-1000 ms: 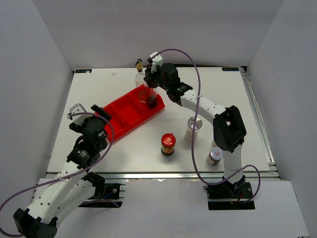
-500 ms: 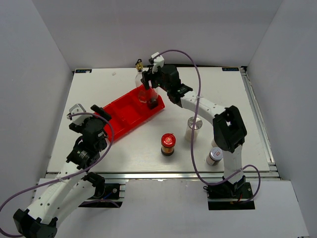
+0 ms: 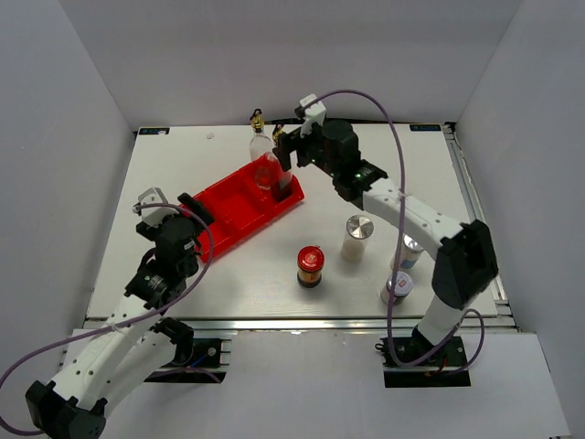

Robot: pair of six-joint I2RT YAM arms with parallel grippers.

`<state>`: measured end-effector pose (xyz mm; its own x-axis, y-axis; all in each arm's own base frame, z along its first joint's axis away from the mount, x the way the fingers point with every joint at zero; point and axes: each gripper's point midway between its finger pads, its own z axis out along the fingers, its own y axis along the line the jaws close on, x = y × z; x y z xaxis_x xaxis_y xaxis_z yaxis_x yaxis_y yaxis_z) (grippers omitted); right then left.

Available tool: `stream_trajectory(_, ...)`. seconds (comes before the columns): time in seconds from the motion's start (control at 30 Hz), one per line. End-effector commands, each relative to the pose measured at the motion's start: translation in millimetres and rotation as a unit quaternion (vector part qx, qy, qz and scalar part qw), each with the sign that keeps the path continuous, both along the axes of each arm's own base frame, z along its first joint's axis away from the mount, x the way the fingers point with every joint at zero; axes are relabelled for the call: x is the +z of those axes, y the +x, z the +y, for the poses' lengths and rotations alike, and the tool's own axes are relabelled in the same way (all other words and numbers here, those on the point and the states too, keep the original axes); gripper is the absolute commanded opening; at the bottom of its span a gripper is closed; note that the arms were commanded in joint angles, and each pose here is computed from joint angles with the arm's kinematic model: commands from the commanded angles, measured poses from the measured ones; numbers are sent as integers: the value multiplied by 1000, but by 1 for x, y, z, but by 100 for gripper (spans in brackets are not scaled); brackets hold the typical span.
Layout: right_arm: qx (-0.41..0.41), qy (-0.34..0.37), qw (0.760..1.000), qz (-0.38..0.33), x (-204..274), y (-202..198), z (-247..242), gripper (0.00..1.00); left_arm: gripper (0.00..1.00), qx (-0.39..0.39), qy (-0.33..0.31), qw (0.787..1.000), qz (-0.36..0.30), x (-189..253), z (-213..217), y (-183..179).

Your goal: Organize the condiment bottles

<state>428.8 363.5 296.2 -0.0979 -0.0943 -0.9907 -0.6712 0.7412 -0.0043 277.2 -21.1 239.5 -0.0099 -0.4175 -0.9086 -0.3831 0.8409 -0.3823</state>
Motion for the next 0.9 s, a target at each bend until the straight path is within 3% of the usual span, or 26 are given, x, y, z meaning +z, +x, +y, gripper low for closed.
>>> stream_trajectory(0.0,-33,-1,999,-12,20,-24,-33,90,98,-54,-10,999,0,10,-22,9)
stream_trajectory(0.1,-71,-5,997,-12,20,-41,-65,89,98,-103,-28,994,5,5,-46,20)
stream_trajectory(0.13,-89,-20,996,4,-1,-45,-76,90,98,-126,-32,991,9,3,-57,23)
stream_trajectory(0.3,-224,-29,974,23,-10,-62,-150,89,98,-262,-61,962,48,-18,-120,27)
stream_trajectory(0.47,-287,-24,954,77,-42,-77,-201,89,98,-341,-26,938,65,-23,-176,15)
stream_trajectory(0.57,-331,-2,939,91,-42,-84,-230,89,98,-409,3,911,62,-13,-214,8)
stream_trajectory(0.6,-338,0,935,104,-45,-89,-238,89,98,-457,3,887,62,-11,-235,-2)
stream_trajectory(0.7,-376,18,918,124,-49,-92,-270,89,98,-525,22,848,63,-12,-272,-20)
stream_trajectory(0.87,-393,35,909,135,-56,-101,-291,89,98,-556,82,824,74,-26,-301,-45)
